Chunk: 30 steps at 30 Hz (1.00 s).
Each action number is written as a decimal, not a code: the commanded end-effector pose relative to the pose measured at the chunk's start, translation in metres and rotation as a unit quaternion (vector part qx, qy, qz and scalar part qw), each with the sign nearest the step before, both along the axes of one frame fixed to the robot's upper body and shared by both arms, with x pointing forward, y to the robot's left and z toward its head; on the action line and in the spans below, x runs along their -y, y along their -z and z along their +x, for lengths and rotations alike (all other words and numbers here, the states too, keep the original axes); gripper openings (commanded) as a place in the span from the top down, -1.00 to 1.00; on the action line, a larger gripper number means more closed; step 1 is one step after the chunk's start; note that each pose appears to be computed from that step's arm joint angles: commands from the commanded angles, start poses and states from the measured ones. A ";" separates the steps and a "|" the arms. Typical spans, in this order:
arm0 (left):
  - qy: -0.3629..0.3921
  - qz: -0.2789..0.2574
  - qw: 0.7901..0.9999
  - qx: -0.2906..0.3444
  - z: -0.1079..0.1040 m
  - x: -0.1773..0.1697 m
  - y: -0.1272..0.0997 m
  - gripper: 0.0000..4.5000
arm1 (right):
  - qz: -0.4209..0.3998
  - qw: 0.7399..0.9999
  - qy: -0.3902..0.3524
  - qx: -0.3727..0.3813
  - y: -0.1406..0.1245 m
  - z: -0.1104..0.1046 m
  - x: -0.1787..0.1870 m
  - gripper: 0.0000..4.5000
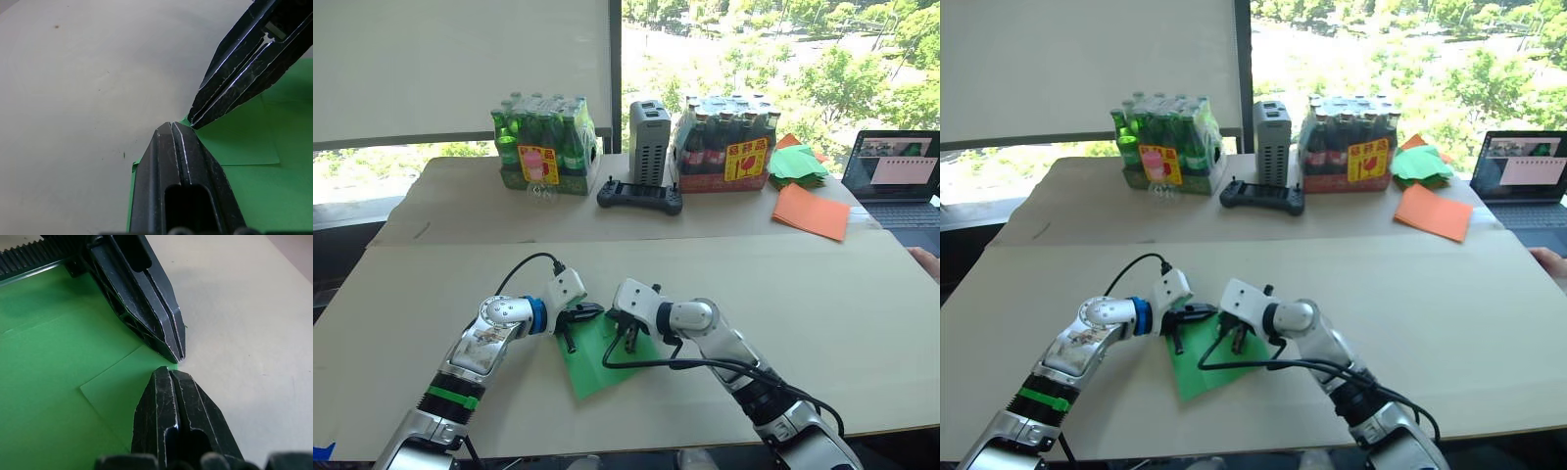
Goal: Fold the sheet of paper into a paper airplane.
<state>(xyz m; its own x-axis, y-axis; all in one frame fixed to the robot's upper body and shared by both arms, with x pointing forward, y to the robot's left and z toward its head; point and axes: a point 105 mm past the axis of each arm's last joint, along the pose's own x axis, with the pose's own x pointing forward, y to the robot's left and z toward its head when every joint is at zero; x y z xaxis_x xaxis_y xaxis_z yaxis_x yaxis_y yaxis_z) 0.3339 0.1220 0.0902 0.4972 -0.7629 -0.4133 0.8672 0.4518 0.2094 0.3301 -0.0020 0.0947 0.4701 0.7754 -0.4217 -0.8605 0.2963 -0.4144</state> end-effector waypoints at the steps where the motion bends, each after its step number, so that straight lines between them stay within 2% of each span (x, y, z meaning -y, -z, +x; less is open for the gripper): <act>1: 0.006 0.010 1.000 -0.007 -0.004 0.002 0.006 1.00 | -0.041 0.998 0.023 -0.042 0.023 -0.001 0.013 1.00; 21: 0.013 0.028 0.999 -0.013 -0.005 0.002 0.011 1.00 | -0.067 0.993 0.056 -0.081 0.035 -0.011 0.045 1.00; 30: 0.028 0.037 0.999 -0.014 -0.003 0.007 0.010 1.00 | -0.066 0.992 0.062 -0.092 0.037 -0.015 0.048 1.00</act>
